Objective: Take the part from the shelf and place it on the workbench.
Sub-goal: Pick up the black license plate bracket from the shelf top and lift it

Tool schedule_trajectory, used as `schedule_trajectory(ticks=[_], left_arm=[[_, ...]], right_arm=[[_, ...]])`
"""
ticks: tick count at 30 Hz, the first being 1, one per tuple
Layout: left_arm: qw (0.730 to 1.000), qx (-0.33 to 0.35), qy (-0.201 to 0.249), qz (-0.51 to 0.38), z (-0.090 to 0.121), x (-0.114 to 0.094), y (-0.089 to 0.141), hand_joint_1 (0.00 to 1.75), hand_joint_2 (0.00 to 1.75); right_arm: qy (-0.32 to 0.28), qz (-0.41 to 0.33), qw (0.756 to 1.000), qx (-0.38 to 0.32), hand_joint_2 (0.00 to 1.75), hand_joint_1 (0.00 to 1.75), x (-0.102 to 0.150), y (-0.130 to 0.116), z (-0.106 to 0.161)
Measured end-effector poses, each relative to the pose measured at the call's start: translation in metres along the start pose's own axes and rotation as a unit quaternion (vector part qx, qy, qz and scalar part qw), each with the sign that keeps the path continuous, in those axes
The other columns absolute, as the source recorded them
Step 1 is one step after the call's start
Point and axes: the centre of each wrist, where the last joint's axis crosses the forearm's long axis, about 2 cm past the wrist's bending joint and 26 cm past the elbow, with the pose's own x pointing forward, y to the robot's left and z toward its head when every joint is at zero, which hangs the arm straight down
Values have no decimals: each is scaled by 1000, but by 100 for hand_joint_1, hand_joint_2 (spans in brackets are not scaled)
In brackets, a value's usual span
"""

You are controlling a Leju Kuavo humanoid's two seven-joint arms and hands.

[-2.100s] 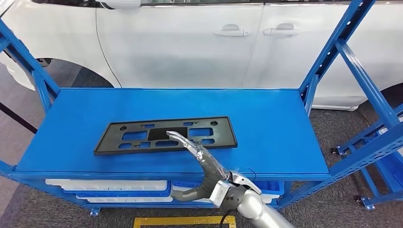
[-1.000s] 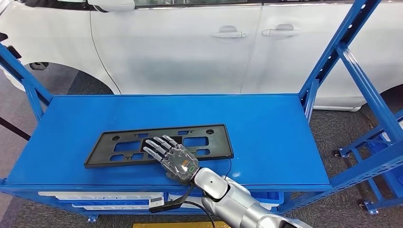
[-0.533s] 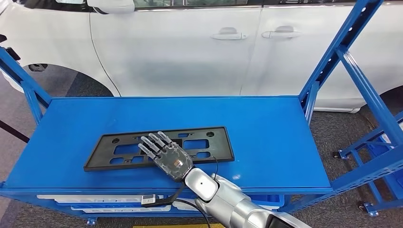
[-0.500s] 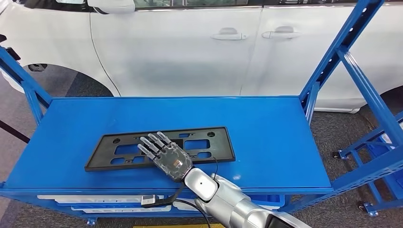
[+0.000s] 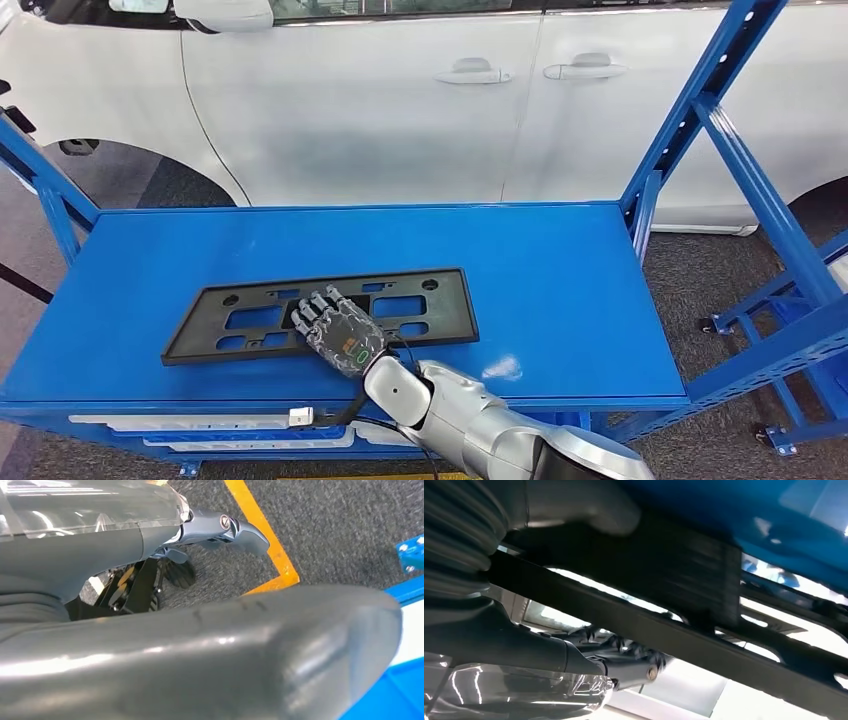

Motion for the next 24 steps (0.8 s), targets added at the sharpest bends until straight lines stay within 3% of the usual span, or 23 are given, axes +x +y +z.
schedule_trajectory(ticks=[8,24], left_arm=[[1000,-5,-6,2,-1,1,1,0,0],[996,-54,-63,15,0,0,0,0,0]], right_arm=[[-24,12,1000,6,175,175,1,-2,-4],[-44,14,999,17,175,175,-5,-4,-10]])
